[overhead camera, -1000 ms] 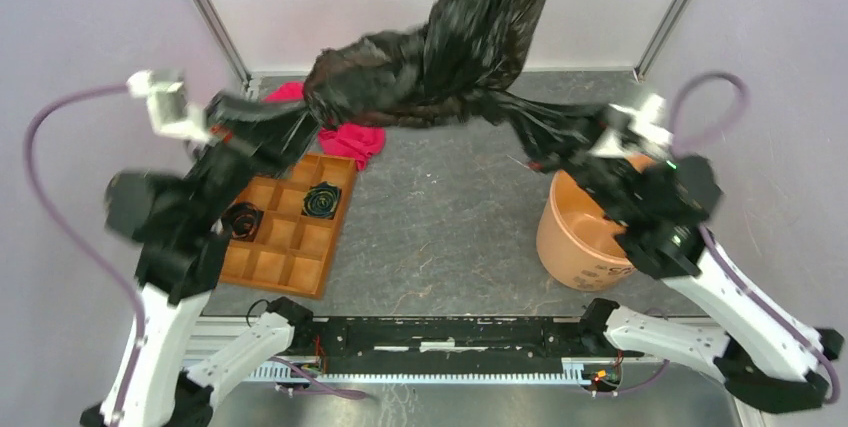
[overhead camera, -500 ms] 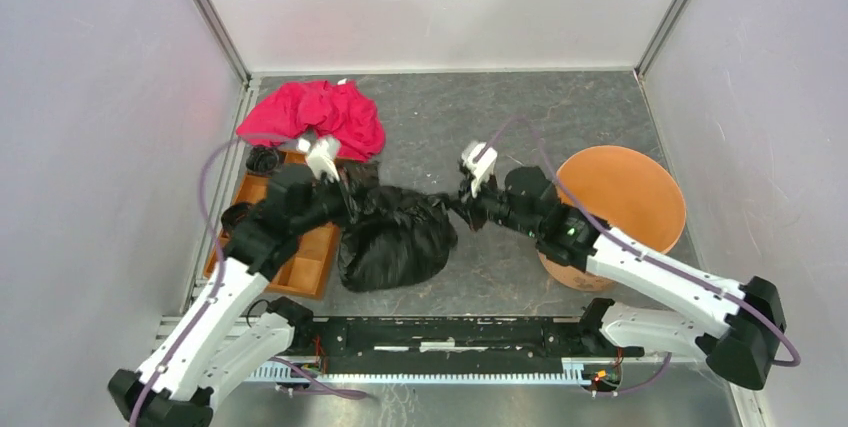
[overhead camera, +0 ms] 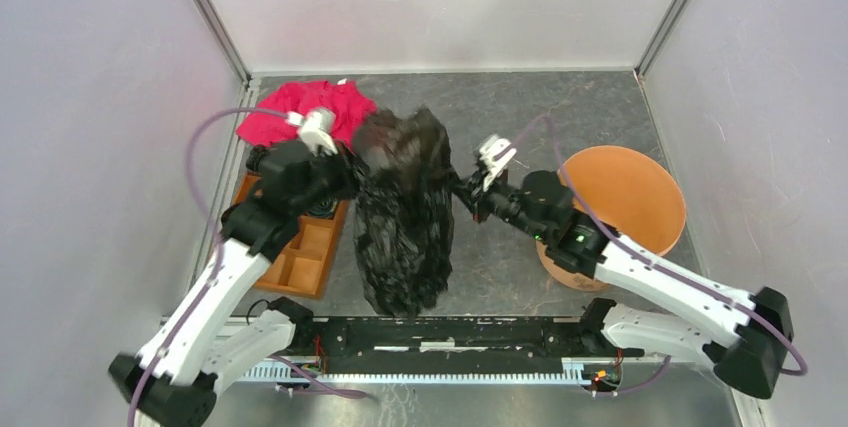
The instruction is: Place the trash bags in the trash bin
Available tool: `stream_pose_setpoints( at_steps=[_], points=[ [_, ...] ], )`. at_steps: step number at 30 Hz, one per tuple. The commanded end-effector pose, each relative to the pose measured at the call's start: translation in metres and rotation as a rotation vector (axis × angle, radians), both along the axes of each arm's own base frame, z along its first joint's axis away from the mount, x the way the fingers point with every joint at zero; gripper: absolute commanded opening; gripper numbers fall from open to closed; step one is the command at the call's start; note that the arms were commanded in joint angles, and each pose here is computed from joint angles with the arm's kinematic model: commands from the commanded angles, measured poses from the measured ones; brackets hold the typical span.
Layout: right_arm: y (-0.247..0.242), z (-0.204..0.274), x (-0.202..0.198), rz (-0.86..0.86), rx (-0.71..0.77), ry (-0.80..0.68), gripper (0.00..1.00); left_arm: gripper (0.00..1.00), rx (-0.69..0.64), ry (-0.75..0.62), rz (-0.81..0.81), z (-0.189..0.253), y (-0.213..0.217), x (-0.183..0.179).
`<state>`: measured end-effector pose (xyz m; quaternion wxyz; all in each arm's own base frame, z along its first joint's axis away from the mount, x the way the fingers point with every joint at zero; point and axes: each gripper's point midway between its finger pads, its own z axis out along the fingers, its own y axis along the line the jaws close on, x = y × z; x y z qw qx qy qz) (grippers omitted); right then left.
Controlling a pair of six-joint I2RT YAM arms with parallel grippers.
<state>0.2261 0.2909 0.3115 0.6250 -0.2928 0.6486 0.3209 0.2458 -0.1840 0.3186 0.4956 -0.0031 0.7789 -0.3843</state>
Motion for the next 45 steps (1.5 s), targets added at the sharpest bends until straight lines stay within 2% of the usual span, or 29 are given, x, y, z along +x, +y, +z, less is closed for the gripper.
stream_pose_setpoints(
  at_steps=[1, 4, 7, 10, 12, 15, 20, 24, 35, 41, 45],
  points=[
    [-0.006, -0.059, -0.001, -0.023, -0.124, 0.116, 0.01, 0.02, 0.166, 0.259, -0.023, -0.095, 0.008, -0.016],
    [-0.006, -0.054, 0.007, -0.05, -0.155, 0.101, 0.01, 0.02, 0.101, 0.139, -0.045, -0.06, 0.004, -0.018],
    [-0.007, -0.06, 0.009, -0.055, -0.22, 0.12, 0.03, 0.02, 0.057, -0.044, -0.043, 0.004, 0.006, -0.016],
    [-0.009, -0.061, 0.01, -0.068, -0.235, 0.122, 0.08, 0.02, 0.032, -0.171, -0.057, 0.053, 0.004, -0.014],
    [-0.014, -0.063, 0.011, -0.085, -0.241, 0.124, 0.14, 0.02, 0.009, -0.241, -0.089, 0.082, -0.001, -0.015],
    [-0.025, -0.062, 0.012, -0.125, -0.256, 0.12, 0.31, 0.02, -0.013, -0.308, -0.146, 0.105, -0.011, -0.017],
    [-0.053, -0.047, 0.012, -0.212, -0.307, 0.09, 0.51, 0.02, 0.002, -0.337, -0.166, 0.112, -0.015, -0.012],
    [-0.066, -0.024, 0.004, -0.213, -0.274, 0.052, 0.66, 0.02, 0.013, -0.331, -0.192, 0.108, -0.02, -0.01],
    [-0.033, 0.004, -0.021, -0.05, -0.009, 0.122, 0.98, 0.02, -0.001, -0.345, -0.265, 0.102, -0.027, -0.021],
    [-0.039, 0.034, -0.002, -0.161, -0.001, 0.116, 0.98, 0.02, -0.039, -0.422, -0.334, 0.115, -0.03, -0.041],
    [-0.058, 0.017, 0.016, -0.33, 0.015, 0.169, 0.98, 0.02, -0.054, -0.439, -0.338, 0.114, -0.03, -0.043]
  ],
)
